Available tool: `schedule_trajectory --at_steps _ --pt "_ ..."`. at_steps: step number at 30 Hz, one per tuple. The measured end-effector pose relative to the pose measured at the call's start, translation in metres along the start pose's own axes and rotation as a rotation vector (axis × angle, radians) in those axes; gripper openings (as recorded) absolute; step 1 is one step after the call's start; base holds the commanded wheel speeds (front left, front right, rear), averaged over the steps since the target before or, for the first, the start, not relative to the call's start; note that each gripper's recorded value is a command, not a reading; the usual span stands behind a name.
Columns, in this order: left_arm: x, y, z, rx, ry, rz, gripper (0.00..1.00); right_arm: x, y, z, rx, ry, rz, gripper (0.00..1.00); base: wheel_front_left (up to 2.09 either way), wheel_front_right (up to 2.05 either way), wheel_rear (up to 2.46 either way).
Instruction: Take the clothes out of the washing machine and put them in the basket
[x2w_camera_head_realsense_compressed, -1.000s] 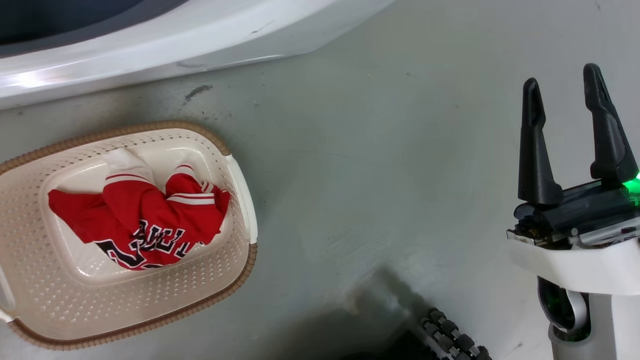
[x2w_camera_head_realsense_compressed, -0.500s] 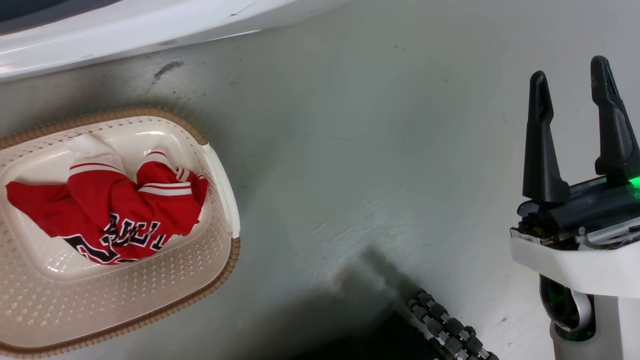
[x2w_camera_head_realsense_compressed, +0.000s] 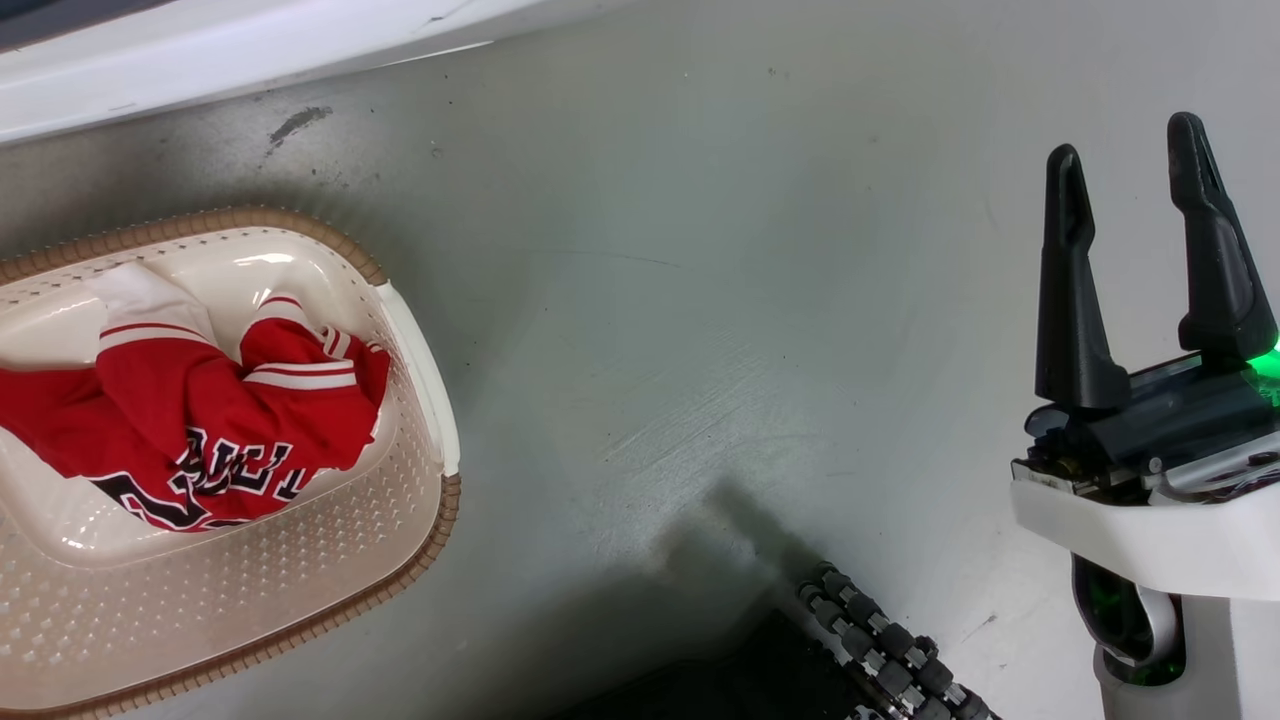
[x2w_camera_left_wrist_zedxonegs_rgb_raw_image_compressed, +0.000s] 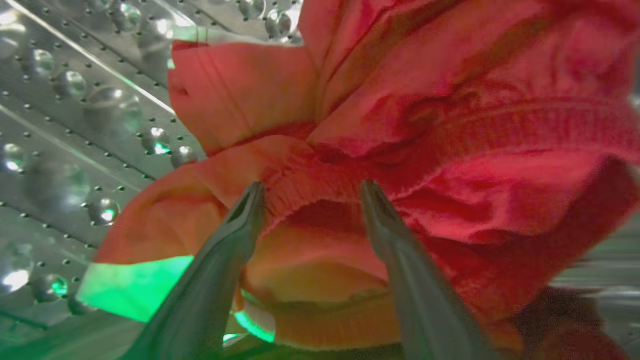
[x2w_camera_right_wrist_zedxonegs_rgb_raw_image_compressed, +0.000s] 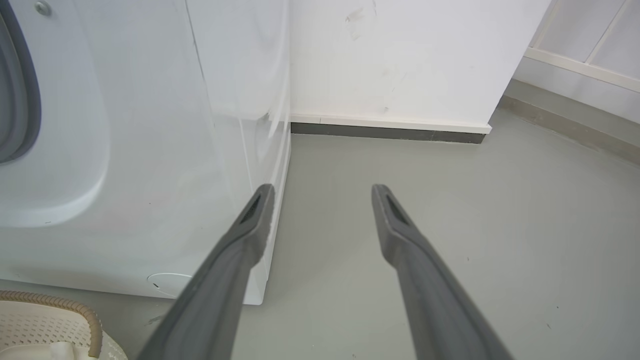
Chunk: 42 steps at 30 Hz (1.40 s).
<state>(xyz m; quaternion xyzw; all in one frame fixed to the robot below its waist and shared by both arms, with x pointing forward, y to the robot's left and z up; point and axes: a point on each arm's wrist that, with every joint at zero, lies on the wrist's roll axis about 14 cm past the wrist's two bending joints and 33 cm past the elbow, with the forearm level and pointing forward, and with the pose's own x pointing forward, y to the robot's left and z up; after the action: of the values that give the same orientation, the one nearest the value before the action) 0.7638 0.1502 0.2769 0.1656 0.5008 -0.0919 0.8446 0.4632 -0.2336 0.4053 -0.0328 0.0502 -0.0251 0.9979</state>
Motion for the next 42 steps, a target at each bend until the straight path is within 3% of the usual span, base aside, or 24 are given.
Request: schedule_trajectory --at_steps 7,8,9,10,23,35,42 --pt "0.003 -0.002 -0.005 0.007 0.012 -0.009 1.00 0.000 0.001 -0.001 0.003 0.003 0.001 1.00 0.00 0.00 0.00" --pt "0.004 -0.003 -0.007 0.008 0.019 -0.010 0.90 0.000 0.001 -0.001 0.003 0.003 0.001 1.00 0.00 0.00 0.00" --pt "0.005 -0.004 -0.010 0.009 0.027 -0.012 0.37 0.000 0.001 -0.001 0.003 0.003 0.001 1.00 0.00 0.00 0.00" --pt "0.007 -0.004 -0.012 0.012 0.029 -0.012 0.00 0.000 0.000 -0.001 0.002 0.003 0.001 1.00 0.00 0.00 0.00" --pt "-0.002 -0.003 0.008 0.033 -0.112 0.010 0.00 -0.001 -0.002 0.003 0.003 -0.007 -0.005 1.00 0.00 0.00 0.00" --pt "-0.069 -0.025 0.031 0.057 -0.430 -0.058 0.00 -0.008 -0.001 0.053 -0.019 -0.130 0.000 1.00 0.00 0.00 0.00" --pt "-0.107 -0.031 0.017 0.066 -0.540 -0.078 0.00 -0.014 0.010 0.074 -0.020 -0.186 0.030 1.00 0.00 0.00 0.00"
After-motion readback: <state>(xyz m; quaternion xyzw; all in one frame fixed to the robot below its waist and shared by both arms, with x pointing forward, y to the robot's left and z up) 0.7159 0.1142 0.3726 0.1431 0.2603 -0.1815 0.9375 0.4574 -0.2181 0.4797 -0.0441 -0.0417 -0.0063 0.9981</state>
